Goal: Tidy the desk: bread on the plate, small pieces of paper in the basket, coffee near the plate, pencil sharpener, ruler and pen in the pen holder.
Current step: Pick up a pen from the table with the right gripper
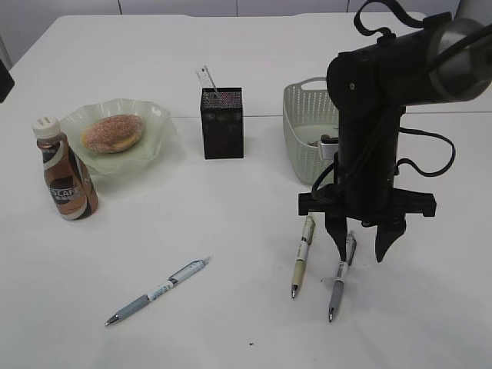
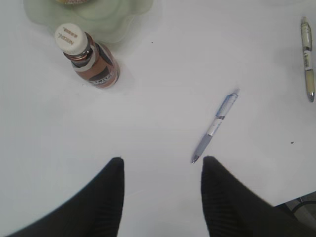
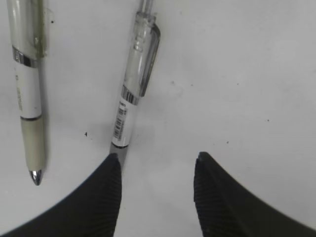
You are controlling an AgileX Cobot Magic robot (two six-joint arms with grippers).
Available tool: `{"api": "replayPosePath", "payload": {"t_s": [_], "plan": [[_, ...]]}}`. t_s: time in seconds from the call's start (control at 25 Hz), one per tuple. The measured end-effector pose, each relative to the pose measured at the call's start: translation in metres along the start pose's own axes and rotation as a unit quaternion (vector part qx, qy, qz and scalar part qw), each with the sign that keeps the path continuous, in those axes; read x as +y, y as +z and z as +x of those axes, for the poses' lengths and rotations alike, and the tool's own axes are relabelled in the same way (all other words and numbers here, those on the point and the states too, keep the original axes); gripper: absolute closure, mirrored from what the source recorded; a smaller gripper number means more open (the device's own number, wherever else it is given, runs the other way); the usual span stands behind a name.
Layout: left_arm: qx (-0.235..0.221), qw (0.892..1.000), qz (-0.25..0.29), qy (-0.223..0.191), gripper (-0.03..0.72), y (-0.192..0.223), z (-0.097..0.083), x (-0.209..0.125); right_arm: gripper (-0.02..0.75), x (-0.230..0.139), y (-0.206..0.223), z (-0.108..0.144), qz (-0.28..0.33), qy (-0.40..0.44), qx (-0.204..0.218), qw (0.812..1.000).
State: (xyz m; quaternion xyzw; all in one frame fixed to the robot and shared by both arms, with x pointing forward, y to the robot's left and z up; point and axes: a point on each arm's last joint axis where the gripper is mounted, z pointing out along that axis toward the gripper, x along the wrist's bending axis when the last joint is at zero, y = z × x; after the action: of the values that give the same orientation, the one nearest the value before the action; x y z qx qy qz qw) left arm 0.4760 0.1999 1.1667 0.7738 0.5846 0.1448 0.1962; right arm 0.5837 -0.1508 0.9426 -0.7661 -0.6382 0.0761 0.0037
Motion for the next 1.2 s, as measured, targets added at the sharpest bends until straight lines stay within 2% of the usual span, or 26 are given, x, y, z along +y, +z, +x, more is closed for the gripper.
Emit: {"api": "replayPosePath", "payload": {"t_s": [0.44, 0.72, 1.2], "plan": [[-0.002, 1.0, 0.0, -0.001, 0.318, 0.0, 0.0, 0.0, 0.388, 0.005, 0.014, 0.009, -0.003, 0.01, 0.03, 0.999], [-0.003, 1.0, 0.0, -0.001, 0.318, 0.0, 0.0, 0.0, 0.388, 0.01, 0.035, 0.014, 0.011, 0.011, 0.024, 1.0], [-0.004, 1.0, 0.001, -0.001, 0.318, 0.0, -0.001, 0.0, 0.387, 0.014, 0.035, 0.017, -0.013, 0.012, 0.039, 0.999]]}}
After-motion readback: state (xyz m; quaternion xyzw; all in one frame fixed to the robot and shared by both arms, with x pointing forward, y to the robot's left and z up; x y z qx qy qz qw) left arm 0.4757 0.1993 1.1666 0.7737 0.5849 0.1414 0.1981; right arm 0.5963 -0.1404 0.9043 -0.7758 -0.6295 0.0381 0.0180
